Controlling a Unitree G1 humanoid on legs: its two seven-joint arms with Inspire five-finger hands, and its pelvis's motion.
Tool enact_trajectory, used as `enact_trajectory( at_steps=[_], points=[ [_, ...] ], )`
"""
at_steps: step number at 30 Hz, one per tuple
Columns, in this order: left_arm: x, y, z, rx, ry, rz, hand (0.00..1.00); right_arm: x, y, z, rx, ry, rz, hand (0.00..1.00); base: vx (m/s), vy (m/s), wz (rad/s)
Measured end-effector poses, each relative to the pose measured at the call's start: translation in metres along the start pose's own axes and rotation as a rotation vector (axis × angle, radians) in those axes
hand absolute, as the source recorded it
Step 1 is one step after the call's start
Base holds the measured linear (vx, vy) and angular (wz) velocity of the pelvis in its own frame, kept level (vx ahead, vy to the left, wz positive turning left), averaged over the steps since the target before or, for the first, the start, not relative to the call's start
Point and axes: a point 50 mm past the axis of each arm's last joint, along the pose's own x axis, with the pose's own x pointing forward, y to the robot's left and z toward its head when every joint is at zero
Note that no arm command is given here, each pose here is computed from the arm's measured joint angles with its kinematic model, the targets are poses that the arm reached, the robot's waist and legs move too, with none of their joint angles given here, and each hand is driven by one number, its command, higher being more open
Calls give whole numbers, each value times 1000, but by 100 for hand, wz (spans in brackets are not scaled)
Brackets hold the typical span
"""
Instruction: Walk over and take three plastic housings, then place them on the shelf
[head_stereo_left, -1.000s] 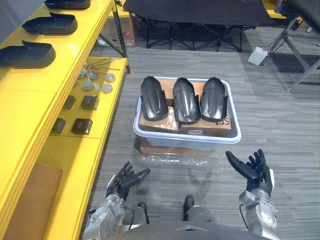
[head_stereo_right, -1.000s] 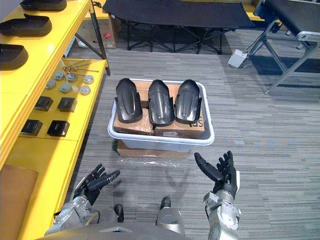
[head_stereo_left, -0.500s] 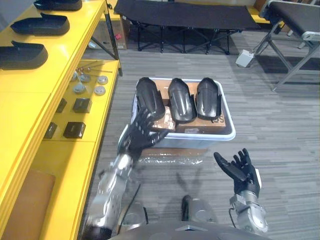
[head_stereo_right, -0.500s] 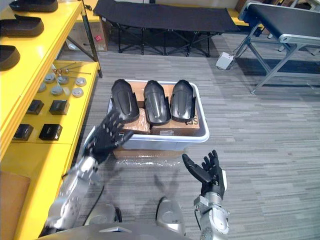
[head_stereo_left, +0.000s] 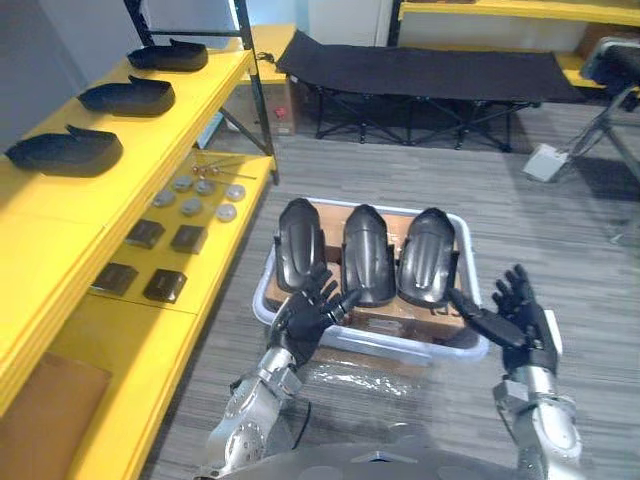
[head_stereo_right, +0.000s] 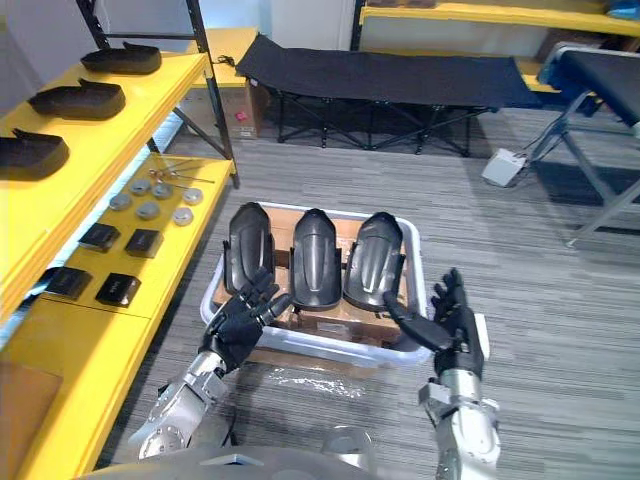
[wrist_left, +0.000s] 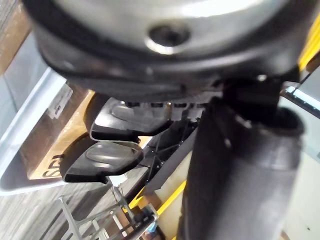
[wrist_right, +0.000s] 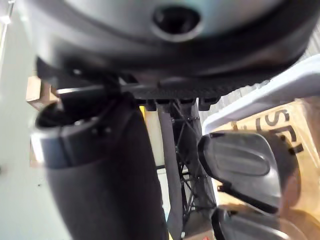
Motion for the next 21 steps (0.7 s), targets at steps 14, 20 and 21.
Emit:
enact_trajectory(
  at_steps=[14, 20, 21],
  points=[
    [-16, 38, 62, 482, -209, 282, 100, 14, -31, -4, 22, 20, -481, 100, 6, 60, -4],
    [-8, 16, 104, 549, -425, 208, 100, 33, -30, 10, 63, -2, -551, 100, -151, 75, 8],
    [-7, 15, 107, 551, -438, 209, 100, 39, -27, 13, 75, -4, -541, 100, -169, 44, 9]
  ],
)
